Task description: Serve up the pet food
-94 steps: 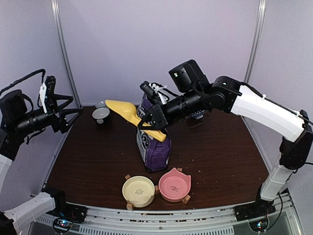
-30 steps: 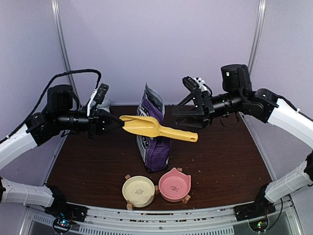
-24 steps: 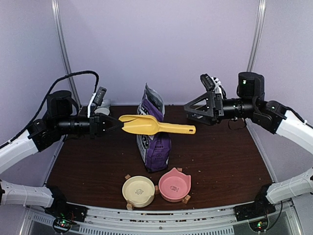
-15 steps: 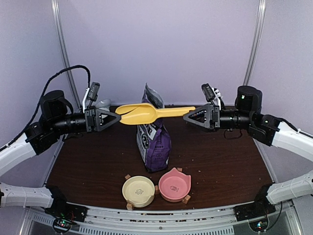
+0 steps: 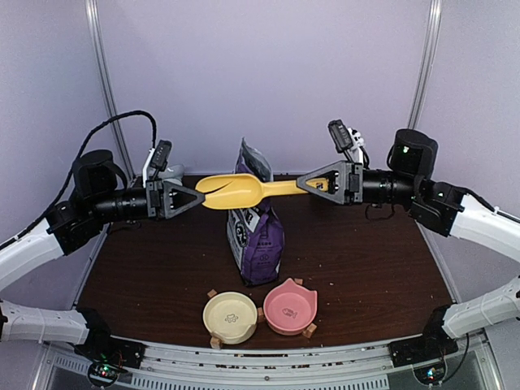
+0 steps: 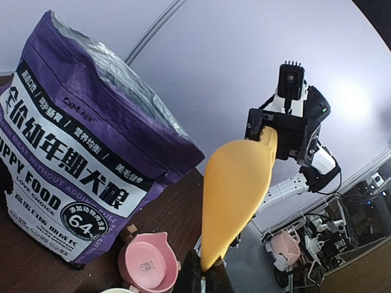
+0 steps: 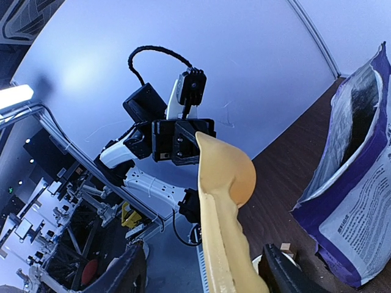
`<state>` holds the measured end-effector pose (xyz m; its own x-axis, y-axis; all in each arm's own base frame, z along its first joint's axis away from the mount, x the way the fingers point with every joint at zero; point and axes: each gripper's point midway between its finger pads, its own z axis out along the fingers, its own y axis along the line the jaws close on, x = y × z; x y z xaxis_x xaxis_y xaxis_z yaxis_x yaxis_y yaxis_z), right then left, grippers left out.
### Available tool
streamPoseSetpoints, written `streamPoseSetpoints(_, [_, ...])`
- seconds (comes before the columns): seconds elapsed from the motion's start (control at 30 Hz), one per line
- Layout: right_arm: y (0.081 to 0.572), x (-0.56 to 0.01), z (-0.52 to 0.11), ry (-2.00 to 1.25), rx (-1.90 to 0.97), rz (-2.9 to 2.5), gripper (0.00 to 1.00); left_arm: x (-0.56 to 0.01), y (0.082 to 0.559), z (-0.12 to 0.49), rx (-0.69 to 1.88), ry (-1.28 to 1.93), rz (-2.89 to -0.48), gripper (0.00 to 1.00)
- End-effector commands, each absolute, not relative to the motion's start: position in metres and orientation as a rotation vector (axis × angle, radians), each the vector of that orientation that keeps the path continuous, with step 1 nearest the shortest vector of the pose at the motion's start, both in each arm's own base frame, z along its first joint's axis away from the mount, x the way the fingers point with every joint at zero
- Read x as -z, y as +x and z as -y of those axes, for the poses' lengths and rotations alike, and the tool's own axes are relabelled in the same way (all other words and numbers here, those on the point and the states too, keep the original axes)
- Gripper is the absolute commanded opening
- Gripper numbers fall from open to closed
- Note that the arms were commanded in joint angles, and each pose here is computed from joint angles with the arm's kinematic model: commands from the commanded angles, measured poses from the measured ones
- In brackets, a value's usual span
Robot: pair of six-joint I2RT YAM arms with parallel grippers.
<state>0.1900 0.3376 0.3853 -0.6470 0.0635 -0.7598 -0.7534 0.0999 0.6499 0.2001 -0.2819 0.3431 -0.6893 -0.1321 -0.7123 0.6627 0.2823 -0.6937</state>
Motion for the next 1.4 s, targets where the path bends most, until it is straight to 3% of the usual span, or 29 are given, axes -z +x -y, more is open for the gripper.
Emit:
streamPoseSetpoints(0.0, [0.181, -0.397, -0.345, -0.75, -1.634, -1.695, 0.61, -0.368, 0.196, 0.285, 1.523, 0.508, -1.789, 0.0])
streamPoseSetpoints(0.1, [0.181, -0.398, -0.346, -0.754, -1.636, -1.689, 0.58, -0.368, 0.194, 0.286, 1.544, 0.514, -1.79, 0.0])
streamPoseSetpoints(0.37, [0.177, -0.399, -0.35, -0.788, -1.673, -1.676, 0.72, -0.367, 0.188, 0.289, 1.583, 0.552, -1.796, 0.0])
streamPoseSetpoints(0.5, [0.175, -0.398, -0.351, -0.81, -1.673, -1.681, 0.73, -0.367, 0.189, 0.289, 1.581, 0.546, -1.8, 0.0])
streamPoseSetpoints(0.57, [0.174, -0.397, -0.351, -0.815, -1.664, -1.689, 0.7, -0.366, 0.189, 0.29, 1.581, 0.545, -1.803, 0.0])
streamPoseSetpoints(0.8, [0.174, -0.393, -0.351, -0.828, -1.649, -1.709, 0.45, -0.364, 0.191, 0.291, 1.585, 0.537, -1.815, 0.0])
streamPoseSetpoints(1.1, [0.17, -0.386, -0.352, -0.876, -1.622, -1.746, 0.48, -0.363, 0.193, 0.291, 1.584, 0.519, -1.828, 0.0])
streamPoseSetpoints(1.37, [0.17, -0.381, -0.351, -0.891, -1.604, -1.764, 0.27, -0.359, 0.196, 0.293, 1.583, 0.514, -1.841, 0.0])
